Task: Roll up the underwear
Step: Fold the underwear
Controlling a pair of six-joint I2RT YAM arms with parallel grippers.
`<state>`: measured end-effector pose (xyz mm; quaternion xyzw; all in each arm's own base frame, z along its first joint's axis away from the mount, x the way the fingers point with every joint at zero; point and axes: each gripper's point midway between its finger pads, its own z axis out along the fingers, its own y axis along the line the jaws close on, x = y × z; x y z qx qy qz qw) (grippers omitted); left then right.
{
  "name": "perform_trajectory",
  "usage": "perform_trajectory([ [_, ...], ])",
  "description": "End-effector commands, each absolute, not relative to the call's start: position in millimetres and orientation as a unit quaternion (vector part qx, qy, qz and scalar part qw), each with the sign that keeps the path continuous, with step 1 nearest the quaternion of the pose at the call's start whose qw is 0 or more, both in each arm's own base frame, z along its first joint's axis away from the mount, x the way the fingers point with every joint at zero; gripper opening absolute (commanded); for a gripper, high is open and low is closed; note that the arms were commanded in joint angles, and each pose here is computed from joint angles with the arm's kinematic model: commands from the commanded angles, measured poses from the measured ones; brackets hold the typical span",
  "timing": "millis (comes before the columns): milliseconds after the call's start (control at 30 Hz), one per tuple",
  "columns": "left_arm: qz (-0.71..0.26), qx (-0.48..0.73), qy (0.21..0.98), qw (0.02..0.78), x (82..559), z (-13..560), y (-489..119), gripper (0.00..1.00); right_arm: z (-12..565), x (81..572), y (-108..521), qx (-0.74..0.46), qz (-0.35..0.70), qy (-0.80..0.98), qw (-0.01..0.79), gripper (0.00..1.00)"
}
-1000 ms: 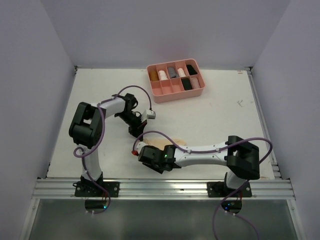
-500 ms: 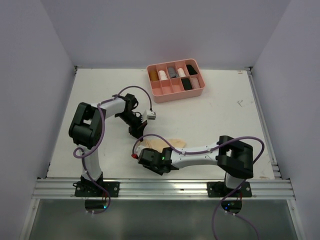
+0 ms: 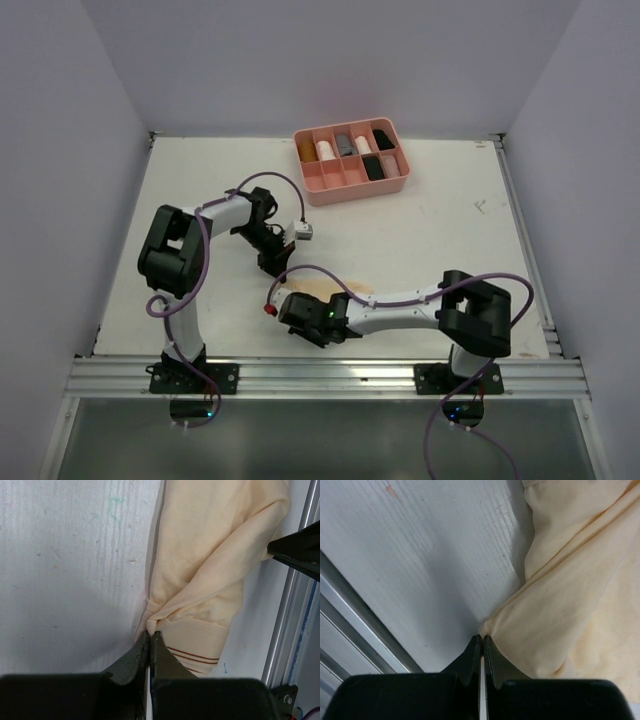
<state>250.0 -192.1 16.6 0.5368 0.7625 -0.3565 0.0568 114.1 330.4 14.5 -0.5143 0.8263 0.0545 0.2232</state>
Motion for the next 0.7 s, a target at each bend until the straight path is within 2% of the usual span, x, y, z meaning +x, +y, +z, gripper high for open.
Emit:
perform_trajectory([
  [0,-0.265,0.59,0.763,0.008,248.0,-26.6,-156.2,0.0,32.2,110.3,325.7,-0.49,0.097,0.843,0.198,0.0],
  [200,-0.26,0.594,0.762,0.011,249.1,-25.2,-154.9,0.0,79.8,154.5,308.6,-0.42,0.159,0.866,0.219,0.0],
  [433,-0.267,0.595,0.758,0.015,248.8,-24.1,-157.4,0.0,91.9,177.9,301.9,-0.396,0.217,0.872,0.188,0.0],
  [667,-0.272,0.596,0.755,0.018,246.1,-23.6,-158.5,0.0,83.9,205.6,283.2,-0.372,0.21,0.887,0.175,0.0],
])
